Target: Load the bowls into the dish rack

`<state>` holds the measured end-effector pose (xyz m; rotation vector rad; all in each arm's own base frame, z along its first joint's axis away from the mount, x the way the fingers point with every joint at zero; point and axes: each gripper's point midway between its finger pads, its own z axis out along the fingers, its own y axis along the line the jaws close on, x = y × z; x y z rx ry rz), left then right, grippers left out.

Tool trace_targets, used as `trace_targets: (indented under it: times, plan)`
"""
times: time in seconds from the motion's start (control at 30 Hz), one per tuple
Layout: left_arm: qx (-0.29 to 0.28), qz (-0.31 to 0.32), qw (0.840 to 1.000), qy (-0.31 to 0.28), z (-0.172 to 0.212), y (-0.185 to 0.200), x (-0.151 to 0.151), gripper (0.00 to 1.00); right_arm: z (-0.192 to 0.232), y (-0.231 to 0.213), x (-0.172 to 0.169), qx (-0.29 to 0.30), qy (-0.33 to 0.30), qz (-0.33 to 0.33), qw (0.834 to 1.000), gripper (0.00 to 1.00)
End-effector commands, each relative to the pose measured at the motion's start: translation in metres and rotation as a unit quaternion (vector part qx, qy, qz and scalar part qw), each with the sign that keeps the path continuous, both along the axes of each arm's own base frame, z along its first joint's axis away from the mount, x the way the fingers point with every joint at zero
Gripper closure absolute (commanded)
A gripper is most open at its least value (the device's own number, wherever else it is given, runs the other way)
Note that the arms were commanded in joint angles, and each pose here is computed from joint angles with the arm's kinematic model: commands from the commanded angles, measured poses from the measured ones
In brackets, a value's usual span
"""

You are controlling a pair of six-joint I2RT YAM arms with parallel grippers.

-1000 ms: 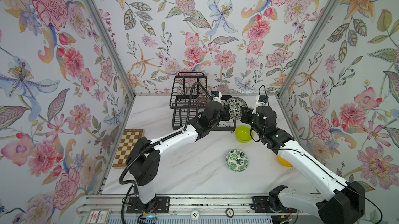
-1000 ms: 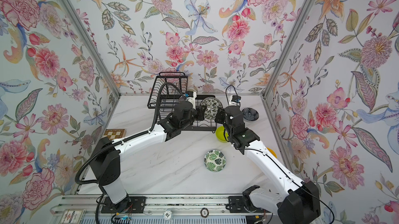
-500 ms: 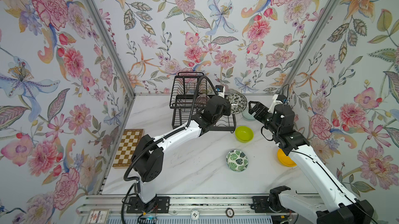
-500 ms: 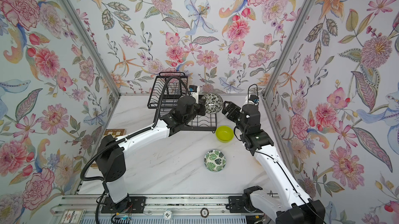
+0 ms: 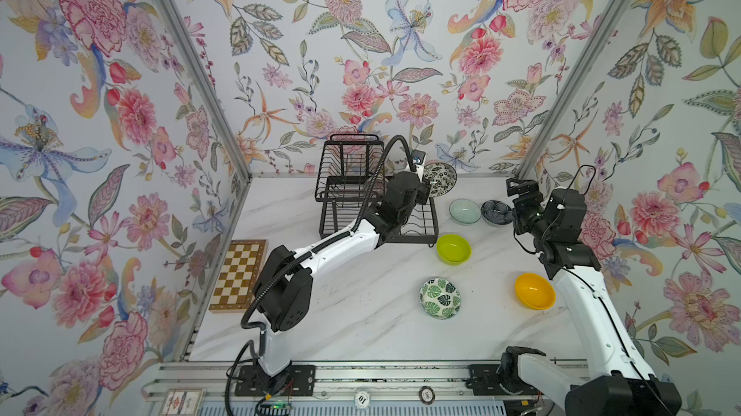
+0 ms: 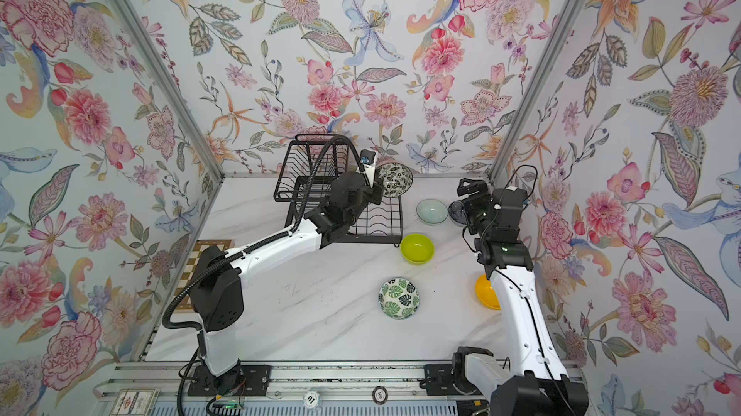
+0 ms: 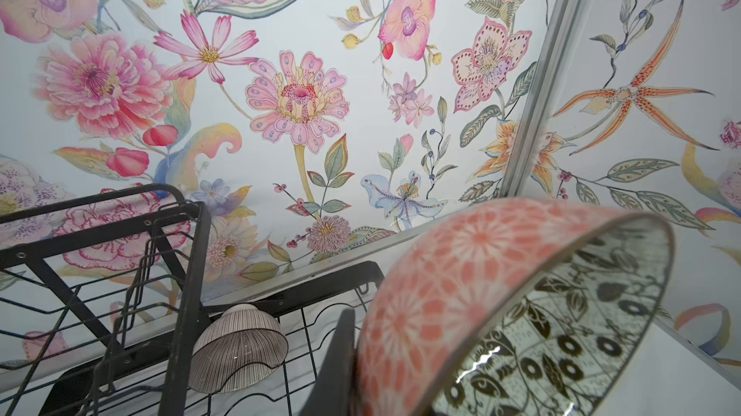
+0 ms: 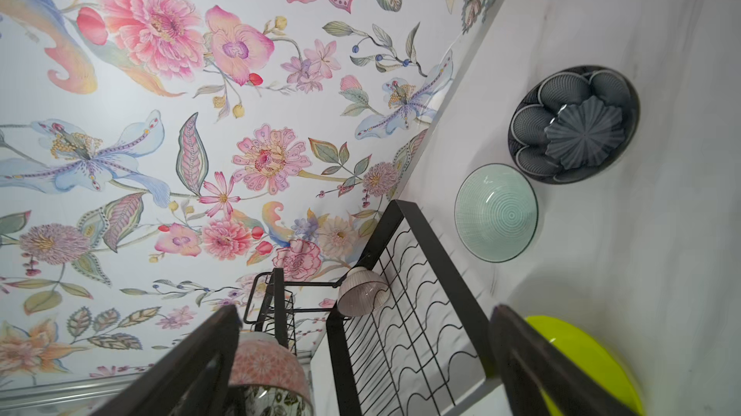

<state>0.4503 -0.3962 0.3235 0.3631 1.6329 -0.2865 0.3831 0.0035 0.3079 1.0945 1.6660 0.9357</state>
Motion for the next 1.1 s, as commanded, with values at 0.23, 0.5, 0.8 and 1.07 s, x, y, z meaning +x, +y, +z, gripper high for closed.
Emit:
trace_targets:
  times: [0.23,0.5,0.8,1.07]
  plan:
    - [0.014,0.044,0.999,-0.028,-0.055,-0.025,0.002,1.00,-0.007,0.036,0.007,0.201,-0.006,0.000,0.980,0.02]
    - [0.013,0.033,0.999,-0.010,-0.082,-0.045,0.006,1.00,-0.018,0.063,0.009,0.286,-0.013,-0.013,0.958,0.01]
    - [0.016,0.041,0.999,-0.029,-0.080,-0.042,0.000,1.00,-0.027,0.083,0.019,0.343,-0.014,-0.014,0.939,0.08]
    - [0.010,0.026,0.998,-0.047,-0.072,-0.043,-0.012,1.00,-0.030,0.112,0.042,0.399,-0.024,0.024,0.916,0.21]
